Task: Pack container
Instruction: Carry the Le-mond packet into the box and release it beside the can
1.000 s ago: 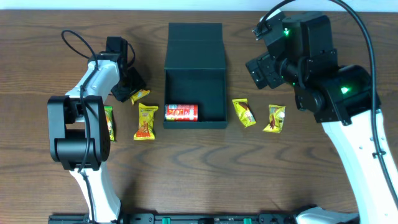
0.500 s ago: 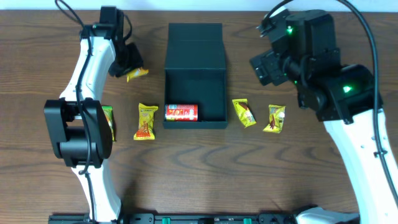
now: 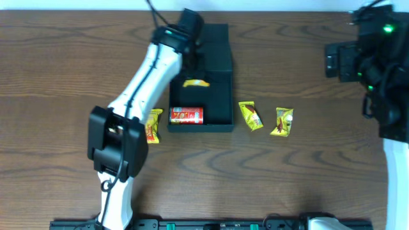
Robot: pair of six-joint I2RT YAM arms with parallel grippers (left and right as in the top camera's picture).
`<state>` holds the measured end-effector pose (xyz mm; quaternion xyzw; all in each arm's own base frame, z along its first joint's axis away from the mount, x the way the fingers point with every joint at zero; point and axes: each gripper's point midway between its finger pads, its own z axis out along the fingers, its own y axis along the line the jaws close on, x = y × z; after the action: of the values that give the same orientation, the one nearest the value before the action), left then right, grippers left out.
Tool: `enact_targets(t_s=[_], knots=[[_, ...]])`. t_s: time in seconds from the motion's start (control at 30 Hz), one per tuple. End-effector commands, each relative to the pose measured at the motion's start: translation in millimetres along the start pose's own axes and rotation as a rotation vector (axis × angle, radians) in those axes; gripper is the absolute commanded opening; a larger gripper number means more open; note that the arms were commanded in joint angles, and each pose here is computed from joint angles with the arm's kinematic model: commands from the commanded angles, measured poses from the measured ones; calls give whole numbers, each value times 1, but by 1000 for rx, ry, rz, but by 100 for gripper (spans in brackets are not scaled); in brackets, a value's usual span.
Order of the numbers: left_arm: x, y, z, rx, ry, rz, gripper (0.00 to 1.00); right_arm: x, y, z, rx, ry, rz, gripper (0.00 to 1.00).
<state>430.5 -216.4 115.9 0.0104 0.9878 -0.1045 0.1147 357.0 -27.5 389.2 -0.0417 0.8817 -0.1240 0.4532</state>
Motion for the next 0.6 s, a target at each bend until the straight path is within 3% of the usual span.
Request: enact_targets(t_s=[0.0, 0.57], knots=[[7, -22, -3, 13, -6, 47, 38, 5, -2, 4, -27, 16, 64, 99], [56, -46, 15, 74, 151, 43, 39, 5, -1, 5, -41, 13, 67, 99]])
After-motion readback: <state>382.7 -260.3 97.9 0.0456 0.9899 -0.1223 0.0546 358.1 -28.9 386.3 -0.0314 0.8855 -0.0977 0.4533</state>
